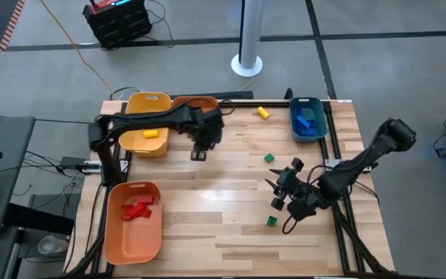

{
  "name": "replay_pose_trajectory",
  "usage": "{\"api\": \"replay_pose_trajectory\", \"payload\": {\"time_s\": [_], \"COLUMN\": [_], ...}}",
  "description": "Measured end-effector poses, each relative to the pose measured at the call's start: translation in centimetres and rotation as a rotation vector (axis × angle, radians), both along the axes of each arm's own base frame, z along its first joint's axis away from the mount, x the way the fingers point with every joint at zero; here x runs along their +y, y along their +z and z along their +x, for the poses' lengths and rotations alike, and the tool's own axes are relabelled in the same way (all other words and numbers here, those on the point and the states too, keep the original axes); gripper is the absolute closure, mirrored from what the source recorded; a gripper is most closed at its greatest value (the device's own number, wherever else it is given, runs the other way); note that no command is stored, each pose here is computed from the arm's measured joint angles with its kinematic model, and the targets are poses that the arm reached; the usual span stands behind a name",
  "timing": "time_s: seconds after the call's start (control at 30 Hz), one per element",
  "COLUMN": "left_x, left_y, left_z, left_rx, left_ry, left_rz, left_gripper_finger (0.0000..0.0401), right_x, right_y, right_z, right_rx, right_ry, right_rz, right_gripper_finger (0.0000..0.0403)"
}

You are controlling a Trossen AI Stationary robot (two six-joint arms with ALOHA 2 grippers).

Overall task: Sort blocks
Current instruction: Put the green game piece into the top orange bin

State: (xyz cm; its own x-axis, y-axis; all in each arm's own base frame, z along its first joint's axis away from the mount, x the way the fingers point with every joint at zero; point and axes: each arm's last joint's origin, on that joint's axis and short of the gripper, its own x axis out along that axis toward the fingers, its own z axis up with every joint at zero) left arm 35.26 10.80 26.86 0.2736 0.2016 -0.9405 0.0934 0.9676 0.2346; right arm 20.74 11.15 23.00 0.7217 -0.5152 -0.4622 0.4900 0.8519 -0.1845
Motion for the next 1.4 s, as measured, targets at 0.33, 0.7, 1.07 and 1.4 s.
{"api": "replay_pose_trajectory", "payload": {"time_s": [0.33,0.7,1.07,1.4], "left_x": [1.7,10.7,14.7,15.1], "left_y": [1.3,-2.8,-5.8,-6.6], "left_z": [-4.4,-5.5,-4.3,-3.8], "left_rx": [-0.068,-0.049,0.004,0.046], "left_ry": [0.165,0.397,0.564,0.574], "left_rz": [0.125,0.136,0.206,0.209], "left_gripper_finger": [0.0280,0.0280,0.0280,0.0154], "right_x": [-0.4,-0.2,-0.3,-0.3], "right_y": [-1.0,-0.2,-0.2,-0.2], "right_z": [0.9,1.9,2.0,2.0], "right_rx": [-0.001,-0.054,-0.049,-0.042], "right_ry": [-0.014,0.044,0.049,0.058], "right_rz": [-0.043,-0.035,-0.026,-0.019], "right_gripper_finger": [0.0220,0.0220,0.0220,0.0220]}}
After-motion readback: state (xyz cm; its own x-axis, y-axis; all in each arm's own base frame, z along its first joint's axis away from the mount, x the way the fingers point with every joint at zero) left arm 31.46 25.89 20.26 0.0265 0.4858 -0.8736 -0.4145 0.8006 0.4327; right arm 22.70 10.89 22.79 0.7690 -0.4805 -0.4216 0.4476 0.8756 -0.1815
